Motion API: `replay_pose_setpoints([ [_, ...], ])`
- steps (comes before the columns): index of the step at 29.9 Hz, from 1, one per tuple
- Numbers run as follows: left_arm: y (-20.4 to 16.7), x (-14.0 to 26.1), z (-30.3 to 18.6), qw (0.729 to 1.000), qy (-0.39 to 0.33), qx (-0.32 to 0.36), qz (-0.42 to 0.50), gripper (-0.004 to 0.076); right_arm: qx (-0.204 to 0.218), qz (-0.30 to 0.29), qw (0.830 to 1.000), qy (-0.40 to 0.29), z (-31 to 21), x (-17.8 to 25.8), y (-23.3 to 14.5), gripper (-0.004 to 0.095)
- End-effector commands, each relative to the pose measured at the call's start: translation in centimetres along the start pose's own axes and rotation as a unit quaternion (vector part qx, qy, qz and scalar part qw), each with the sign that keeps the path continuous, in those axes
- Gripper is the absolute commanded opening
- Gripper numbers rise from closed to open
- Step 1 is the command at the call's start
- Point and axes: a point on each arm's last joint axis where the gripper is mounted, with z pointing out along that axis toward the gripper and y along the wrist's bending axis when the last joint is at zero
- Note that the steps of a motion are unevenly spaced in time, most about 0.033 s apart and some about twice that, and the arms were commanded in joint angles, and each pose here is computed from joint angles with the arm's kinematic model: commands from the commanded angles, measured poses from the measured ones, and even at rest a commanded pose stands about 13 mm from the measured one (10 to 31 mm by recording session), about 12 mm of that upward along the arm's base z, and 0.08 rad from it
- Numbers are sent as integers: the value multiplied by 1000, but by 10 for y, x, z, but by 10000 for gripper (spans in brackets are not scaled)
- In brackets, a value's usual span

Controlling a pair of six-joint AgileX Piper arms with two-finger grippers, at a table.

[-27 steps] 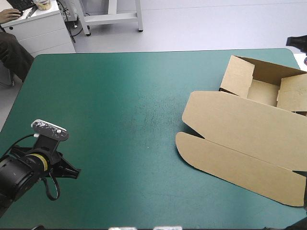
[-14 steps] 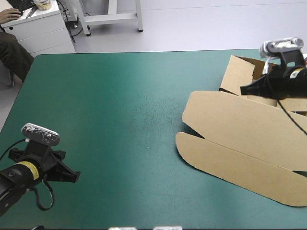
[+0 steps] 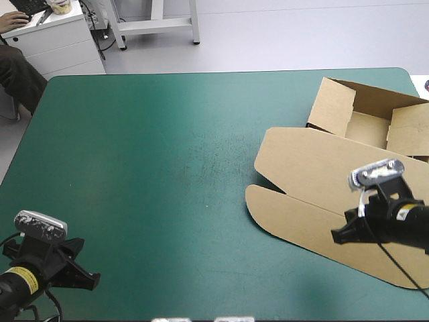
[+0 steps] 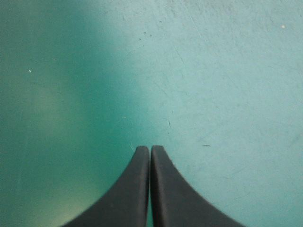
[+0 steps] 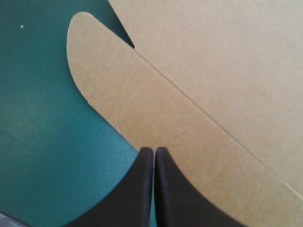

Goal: Fold the box

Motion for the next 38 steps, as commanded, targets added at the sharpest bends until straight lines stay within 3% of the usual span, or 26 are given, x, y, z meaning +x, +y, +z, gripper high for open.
replay_pose_setpoints([
  [1,-1,5,-5,999,-40,20,-8,-10,3,-10,999,-40,-5,22,9,-5],
  [7,0,23,-10,996,-77,38,-19,-10,8,-31,998,-59,-4,71,21,-5],
  [14,1,42,-4,997,-62,36,-19,-10,21,-34,993,-109,-10,106,32,-5],
  [19,1,48,4,998,-45,31,-15,-10,22,-30,990,-134,-10,115,35,-5],
  [25,-1,50,10,998,-49,33,-13,-10,-7,-2,992,-124,3,119,37,-5],
  [38,-1,50,10,998,-49,33,-13,-10,-4,10,992,-127,21,123,32,-5],
])
